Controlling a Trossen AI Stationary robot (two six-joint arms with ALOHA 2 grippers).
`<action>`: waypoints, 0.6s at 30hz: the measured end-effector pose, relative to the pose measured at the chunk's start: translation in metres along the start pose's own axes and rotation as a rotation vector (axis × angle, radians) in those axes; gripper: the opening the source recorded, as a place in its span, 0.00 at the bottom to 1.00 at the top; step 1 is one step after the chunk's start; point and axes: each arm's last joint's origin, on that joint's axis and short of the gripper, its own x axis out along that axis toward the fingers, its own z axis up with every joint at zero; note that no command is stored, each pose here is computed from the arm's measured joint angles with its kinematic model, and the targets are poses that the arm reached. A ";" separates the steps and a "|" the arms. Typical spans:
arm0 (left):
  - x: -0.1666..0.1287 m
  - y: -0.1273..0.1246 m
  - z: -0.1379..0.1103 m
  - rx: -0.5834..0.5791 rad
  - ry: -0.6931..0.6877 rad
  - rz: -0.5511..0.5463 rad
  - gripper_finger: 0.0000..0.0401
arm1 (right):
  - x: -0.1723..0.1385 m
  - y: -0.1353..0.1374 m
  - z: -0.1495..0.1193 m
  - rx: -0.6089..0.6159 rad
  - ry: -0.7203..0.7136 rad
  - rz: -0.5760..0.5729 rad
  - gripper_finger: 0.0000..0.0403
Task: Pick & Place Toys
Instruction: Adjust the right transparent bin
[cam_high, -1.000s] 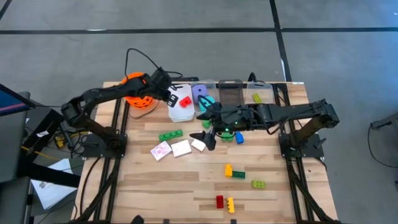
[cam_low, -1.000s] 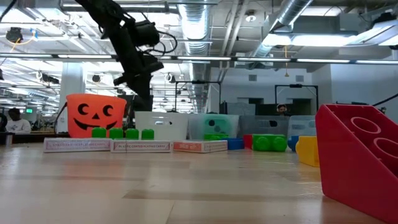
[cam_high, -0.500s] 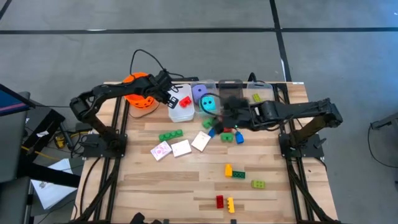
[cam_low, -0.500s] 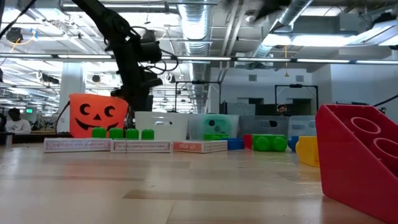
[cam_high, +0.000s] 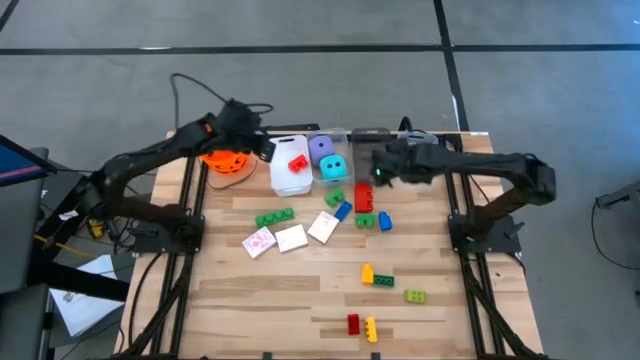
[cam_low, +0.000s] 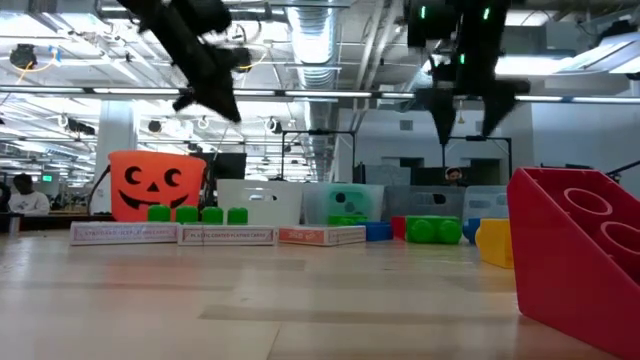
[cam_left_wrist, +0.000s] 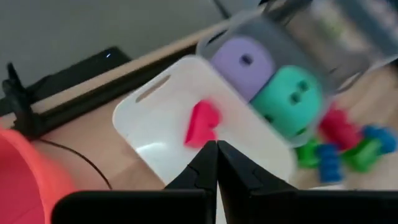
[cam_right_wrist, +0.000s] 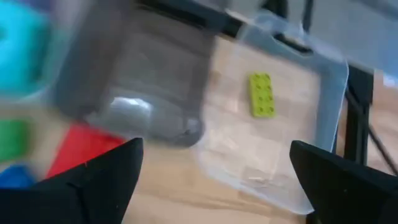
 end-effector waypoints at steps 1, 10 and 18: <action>-0.010 -0.001 0.001 -0.016 -0.026 -0.012 0.00 | 0.012 -0.008 0.003 0.023 0.040 -0.030 0.99; -0.087 -0.006 -0.002 -0.102 -0.267 -0.148 0.00 | 0.071 -0.057 0.044 0.146 0.166 0.004 0.99; -0.120 -0.004 -0.008 -0.184 -0.364 -0.210 0.00 | 0.109 -0.088 0.069 0.331 0.211 0.082 0.99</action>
